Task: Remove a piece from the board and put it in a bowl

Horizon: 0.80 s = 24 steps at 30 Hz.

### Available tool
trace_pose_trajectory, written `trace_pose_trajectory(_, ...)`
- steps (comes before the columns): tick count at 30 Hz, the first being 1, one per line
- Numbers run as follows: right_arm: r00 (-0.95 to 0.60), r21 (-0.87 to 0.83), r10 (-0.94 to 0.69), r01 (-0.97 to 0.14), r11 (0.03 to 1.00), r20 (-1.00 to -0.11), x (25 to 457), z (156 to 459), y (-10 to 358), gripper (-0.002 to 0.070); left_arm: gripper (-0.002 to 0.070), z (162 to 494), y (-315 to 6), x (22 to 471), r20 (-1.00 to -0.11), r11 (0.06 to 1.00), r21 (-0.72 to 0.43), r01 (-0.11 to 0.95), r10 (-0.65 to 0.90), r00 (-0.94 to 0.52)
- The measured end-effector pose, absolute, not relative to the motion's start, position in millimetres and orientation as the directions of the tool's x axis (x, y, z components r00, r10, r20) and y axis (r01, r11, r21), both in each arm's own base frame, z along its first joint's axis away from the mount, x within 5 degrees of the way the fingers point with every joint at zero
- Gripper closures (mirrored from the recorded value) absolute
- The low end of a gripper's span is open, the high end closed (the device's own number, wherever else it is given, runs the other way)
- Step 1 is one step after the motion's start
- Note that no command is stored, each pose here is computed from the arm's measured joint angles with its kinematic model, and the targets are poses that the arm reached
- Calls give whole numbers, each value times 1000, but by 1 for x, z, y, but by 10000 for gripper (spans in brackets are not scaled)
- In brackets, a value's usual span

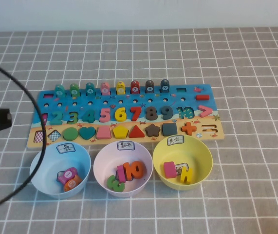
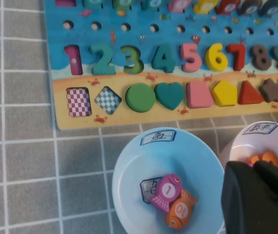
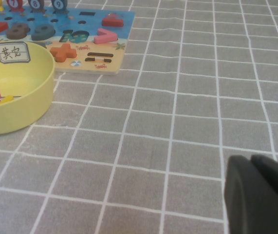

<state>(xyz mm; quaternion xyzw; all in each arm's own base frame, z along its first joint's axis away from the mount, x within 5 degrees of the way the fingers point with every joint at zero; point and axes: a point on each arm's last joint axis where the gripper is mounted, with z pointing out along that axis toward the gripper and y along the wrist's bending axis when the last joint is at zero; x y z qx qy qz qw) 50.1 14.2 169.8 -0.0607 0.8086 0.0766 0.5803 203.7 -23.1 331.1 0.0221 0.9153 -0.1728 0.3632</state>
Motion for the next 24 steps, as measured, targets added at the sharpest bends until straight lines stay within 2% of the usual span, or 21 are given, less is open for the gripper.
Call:
trace_pose_trajectory(8,-319,53,-9,-187,981,-948,50,170,14,694,676,331,-21,260,-583,938,-295,184,-24,-812)
trace_pose_trajectory(14,-319,53,-9,-187,981,-948,50,170,14,694,676,323,-22,293,-476,947,-258,190,46,-878)
trace_pose_trajectory(16,-319,53,-9,-187,981,-948,50,170,14,694,676,319,-30,304,-445,953,-222,207,90,-891)
trace_pose_trajectory(20,-319,53,-9,-187,981,-948,50,170,14,694,676,318,-60,320,-396,943,-134,305,231,-889)
trace_pose_trajectory(24,-319,53,-9,-187,981,-948,50,170,14,694,676,313,-91,331,-337,921,-110,373,318,-886)
